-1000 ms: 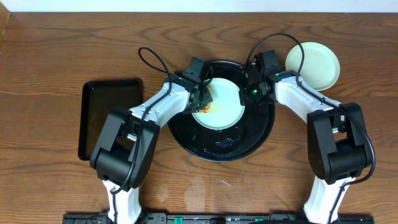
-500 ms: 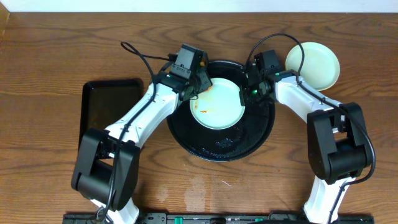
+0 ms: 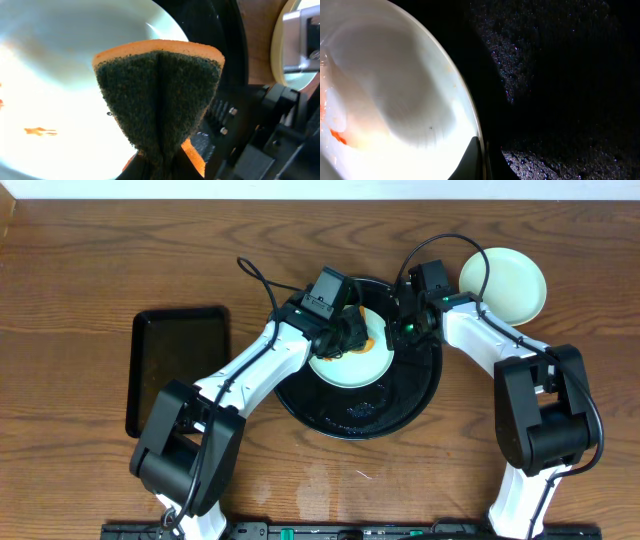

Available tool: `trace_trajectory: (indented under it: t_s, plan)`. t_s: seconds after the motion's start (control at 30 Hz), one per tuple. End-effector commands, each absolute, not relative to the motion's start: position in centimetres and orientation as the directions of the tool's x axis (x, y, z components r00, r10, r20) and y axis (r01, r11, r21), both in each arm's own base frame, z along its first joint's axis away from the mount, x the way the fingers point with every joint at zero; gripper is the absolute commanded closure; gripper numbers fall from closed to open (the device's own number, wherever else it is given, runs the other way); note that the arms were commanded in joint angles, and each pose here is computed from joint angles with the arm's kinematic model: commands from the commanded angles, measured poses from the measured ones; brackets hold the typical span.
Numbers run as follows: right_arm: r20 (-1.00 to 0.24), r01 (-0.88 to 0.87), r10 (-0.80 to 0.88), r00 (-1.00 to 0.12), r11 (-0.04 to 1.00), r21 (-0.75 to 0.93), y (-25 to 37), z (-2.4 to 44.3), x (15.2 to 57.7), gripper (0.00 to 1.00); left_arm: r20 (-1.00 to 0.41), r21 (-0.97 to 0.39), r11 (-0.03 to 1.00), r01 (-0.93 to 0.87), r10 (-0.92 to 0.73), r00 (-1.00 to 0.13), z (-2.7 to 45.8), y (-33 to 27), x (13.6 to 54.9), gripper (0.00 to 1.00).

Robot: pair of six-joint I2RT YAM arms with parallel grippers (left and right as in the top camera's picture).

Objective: Clean dirty plates on tray and stack at the side
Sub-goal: 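Scrub the pale green plate with the sponge in the left gripper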

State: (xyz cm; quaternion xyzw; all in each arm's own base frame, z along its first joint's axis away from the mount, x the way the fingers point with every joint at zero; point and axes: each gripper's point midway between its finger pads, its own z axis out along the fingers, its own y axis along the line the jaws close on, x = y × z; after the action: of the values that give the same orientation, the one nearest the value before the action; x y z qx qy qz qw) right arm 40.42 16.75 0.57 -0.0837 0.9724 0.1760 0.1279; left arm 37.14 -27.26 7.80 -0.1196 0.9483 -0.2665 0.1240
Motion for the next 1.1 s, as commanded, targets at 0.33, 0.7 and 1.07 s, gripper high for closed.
trace_trajectory:
  t_s: [0.33, 0.7, 1.07]
  plan:
    - [-0.248, -0.186, -0.115, -0.962, 0.939, 0.288, 16.2, -0.7, 40.1, 0.99, -0.186, -0.404, 0.913, 0.059, -0.019, -0.982, 4.4, -25.4, 34.6, 0.87]
    - [-0.246, -0.186, -0.115, -0.962, 0.939, 0.288, 16.2, -0.7, 40.1, 0.99, -0.047, -0.399, 0.916, -0.029, -0.052, -0.998, 0.3, -23.2, 34.3, 0.9]
    - [-0.25, -0.181, -0.113, -0.962, 0.947, 0.265, 15.8, -0.8, 40.2, 0.99, -0.174, -0.046, 0.995, -0.087, -0.093, -0.98, -0.8, -13.8, 37.2, 0.92]
